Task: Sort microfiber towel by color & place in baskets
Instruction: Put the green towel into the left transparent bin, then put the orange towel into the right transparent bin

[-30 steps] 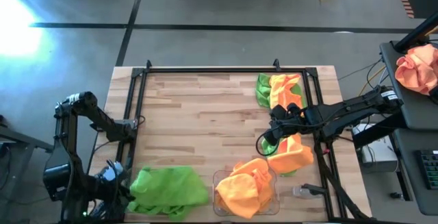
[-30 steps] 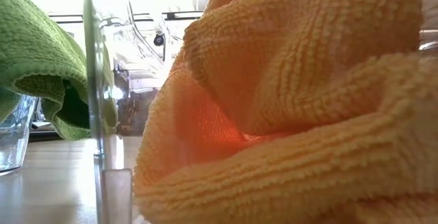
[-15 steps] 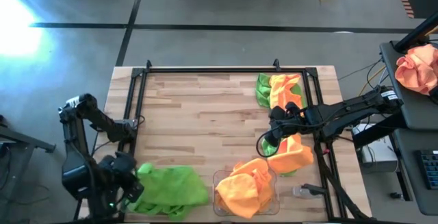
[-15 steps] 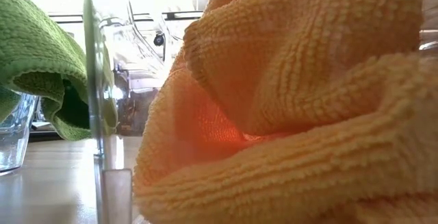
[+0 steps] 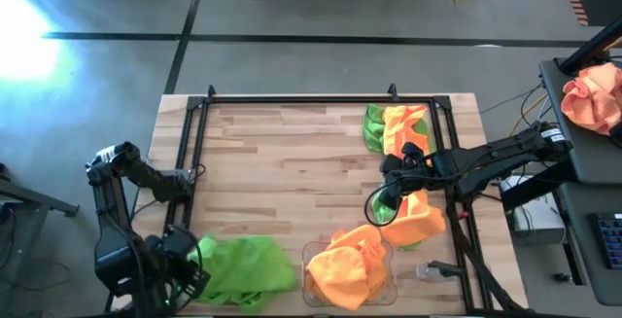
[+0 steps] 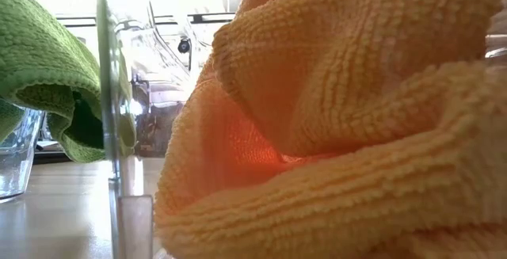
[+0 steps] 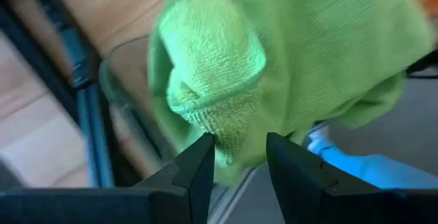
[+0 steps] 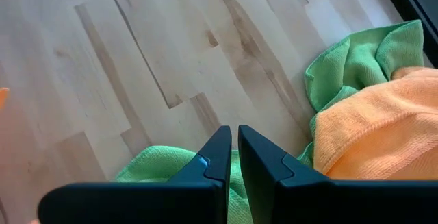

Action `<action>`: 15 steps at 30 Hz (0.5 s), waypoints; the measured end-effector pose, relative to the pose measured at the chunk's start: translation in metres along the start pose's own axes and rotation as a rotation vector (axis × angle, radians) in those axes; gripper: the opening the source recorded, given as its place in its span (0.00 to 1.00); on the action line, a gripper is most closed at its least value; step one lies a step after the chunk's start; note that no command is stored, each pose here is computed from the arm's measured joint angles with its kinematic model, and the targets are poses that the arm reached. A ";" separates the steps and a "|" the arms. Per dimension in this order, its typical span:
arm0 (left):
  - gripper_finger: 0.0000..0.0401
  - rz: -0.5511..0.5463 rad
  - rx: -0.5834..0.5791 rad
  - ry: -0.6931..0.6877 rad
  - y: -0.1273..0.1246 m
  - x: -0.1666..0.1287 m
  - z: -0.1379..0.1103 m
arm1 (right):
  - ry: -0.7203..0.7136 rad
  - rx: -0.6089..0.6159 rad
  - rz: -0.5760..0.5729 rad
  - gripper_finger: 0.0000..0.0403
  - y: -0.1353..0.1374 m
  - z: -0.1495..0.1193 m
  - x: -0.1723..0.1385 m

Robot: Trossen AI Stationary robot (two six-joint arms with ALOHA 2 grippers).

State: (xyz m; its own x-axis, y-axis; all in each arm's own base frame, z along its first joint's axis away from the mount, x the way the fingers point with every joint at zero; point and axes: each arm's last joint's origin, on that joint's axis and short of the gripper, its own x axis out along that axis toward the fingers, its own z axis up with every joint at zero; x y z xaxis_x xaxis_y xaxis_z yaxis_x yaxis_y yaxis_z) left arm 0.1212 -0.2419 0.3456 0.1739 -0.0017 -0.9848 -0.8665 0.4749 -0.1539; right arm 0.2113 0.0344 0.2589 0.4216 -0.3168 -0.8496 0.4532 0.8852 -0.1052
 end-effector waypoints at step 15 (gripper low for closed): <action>0.29 -0.217 0.024 -0.180 -0.015 -0.028 0.017 | 0.001 -0.010 0.000 0.06 0.000 0.000 0.000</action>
State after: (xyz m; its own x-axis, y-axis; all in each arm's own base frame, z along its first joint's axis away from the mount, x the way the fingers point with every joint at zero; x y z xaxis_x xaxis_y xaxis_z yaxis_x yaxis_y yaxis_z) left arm 0.1376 -0.2342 0.3771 0.4365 0.0494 -0.8984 -0.7889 0.5011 -0.3558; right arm 0.2112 0.0344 0.2589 0.4205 -0.3168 -0.8502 0.4454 0.8884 -0.1108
